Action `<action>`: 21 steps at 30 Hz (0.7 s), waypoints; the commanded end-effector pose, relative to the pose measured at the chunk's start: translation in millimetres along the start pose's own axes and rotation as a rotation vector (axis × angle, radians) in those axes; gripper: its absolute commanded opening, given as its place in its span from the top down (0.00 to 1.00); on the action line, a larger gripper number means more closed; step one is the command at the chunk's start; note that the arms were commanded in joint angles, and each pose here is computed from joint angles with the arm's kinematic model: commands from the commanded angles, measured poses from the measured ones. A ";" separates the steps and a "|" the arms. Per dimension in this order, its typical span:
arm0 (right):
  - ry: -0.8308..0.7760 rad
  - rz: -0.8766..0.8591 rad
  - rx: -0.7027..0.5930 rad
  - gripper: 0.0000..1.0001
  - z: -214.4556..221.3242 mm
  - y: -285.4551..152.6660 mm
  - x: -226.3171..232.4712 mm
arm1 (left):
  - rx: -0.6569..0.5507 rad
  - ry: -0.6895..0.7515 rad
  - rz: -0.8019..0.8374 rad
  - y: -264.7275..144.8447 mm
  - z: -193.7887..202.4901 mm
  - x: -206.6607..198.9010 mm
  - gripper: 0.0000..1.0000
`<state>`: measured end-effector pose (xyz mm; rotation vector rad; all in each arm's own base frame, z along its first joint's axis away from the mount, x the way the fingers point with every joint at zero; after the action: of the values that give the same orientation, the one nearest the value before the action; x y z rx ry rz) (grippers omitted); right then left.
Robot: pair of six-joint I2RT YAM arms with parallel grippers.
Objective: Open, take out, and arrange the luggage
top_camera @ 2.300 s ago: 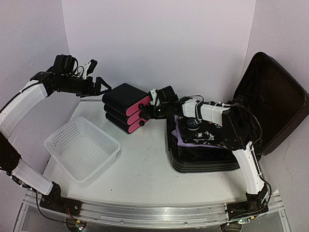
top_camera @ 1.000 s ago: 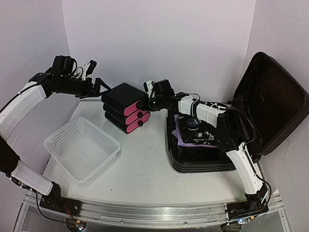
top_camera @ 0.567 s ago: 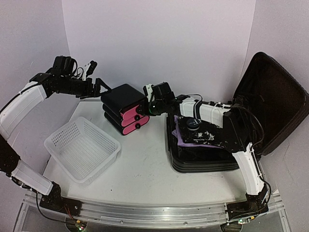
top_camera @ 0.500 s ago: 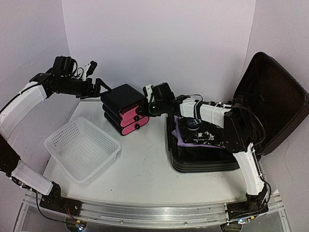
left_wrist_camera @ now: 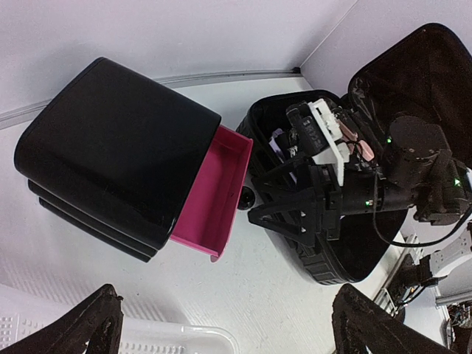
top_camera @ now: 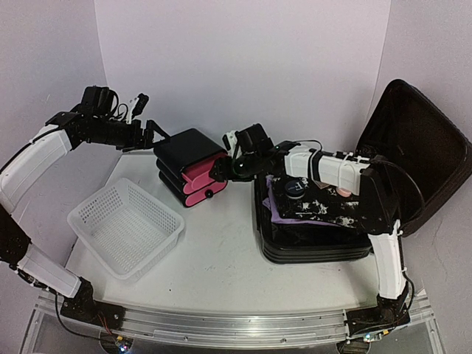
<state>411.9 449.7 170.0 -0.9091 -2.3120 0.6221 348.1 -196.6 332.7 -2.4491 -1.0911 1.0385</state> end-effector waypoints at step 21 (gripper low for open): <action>-0.281 0.872 0.340 0.02 53.4 -177.7 -133.1 | 0.006 -0.013 0.044 8.1 -1.7 -2.1 0.01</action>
<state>373.4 242.5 195.5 -1.6547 -1.9243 1.3975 348.6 -201.5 326.7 -2.4440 -1.0490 1.0761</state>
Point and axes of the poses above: each gripper's point midway between its finger pads, its own y axis out along the fingers, its own x axis along the line the jaws close on, z = x × y, the point moved 1 cm from there along -y, back along the fingers, and after that the axes turned 7 degrees about -y, right-handed, at the moved point
